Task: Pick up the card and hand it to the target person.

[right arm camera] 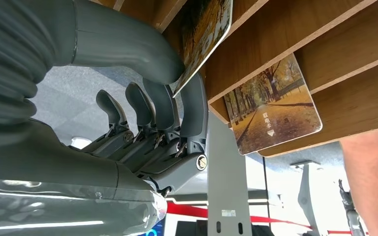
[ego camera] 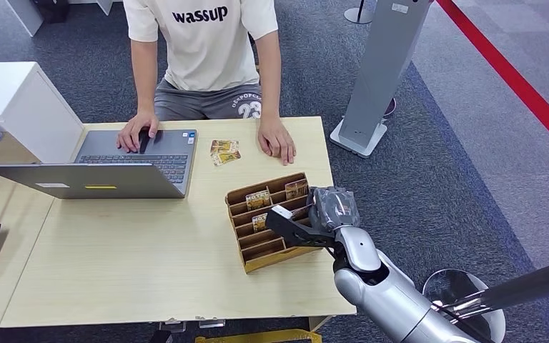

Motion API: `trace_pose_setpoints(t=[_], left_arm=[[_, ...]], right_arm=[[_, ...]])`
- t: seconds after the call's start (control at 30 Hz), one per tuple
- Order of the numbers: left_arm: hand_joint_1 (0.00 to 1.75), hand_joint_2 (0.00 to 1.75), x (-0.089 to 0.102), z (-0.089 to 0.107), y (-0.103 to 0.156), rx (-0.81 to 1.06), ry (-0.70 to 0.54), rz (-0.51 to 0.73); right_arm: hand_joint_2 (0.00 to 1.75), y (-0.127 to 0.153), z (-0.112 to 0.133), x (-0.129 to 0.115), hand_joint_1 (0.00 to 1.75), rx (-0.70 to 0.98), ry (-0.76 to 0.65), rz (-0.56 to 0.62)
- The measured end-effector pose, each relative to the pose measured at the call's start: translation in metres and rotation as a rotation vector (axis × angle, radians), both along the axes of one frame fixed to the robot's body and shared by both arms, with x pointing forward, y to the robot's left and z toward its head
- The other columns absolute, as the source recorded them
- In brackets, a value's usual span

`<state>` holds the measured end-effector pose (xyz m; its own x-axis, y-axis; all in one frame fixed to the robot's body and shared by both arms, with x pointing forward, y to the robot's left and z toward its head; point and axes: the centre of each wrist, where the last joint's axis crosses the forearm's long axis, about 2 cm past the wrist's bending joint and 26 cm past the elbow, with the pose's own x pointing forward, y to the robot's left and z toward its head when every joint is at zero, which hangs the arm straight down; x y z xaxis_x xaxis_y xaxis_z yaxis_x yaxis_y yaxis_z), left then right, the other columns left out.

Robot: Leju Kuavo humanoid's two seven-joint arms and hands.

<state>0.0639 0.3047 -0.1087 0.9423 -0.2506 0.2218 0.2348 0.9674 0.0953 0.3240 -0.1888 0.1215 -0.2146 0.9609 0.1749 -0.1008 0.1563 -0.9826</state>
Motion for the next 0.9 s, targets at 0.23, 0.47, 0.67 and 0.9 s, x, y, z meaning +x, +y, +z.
trace_pose_setpoints(t=[0.23, 0.47, 0.67, 0.9], left_arm=[[0.0, 1.75, -0.001, 0.0, 0.0, 0.003, 0.008, 0.006], [0.0, 1.75, -0.002, 0.0, 0.0, 0.003, 0.014, 0.012], [0.0, 1.75, -0.002, 0.0, 0.0, 0.004, 0.019, 0.014], [0.0, 1.75, -0.003, 0.0, 0.0, 0.004, 0.022, 0.017]], right_arm=[[1.75, 0.0, 0.004, 0.0, 1.43, 0.012, -0.02, -0.015], [1.75, -0.004, 0.02, 0.0, 1.43, 0.048, -0.097, -0.053], [1.75, -0.007, 0.034, -0.003, 1.43, 0.082, -0.164, -0.071], [1.75, -0.017, 0.063, -0.012, 1.43, 0.167, -0.294, -0.094]])
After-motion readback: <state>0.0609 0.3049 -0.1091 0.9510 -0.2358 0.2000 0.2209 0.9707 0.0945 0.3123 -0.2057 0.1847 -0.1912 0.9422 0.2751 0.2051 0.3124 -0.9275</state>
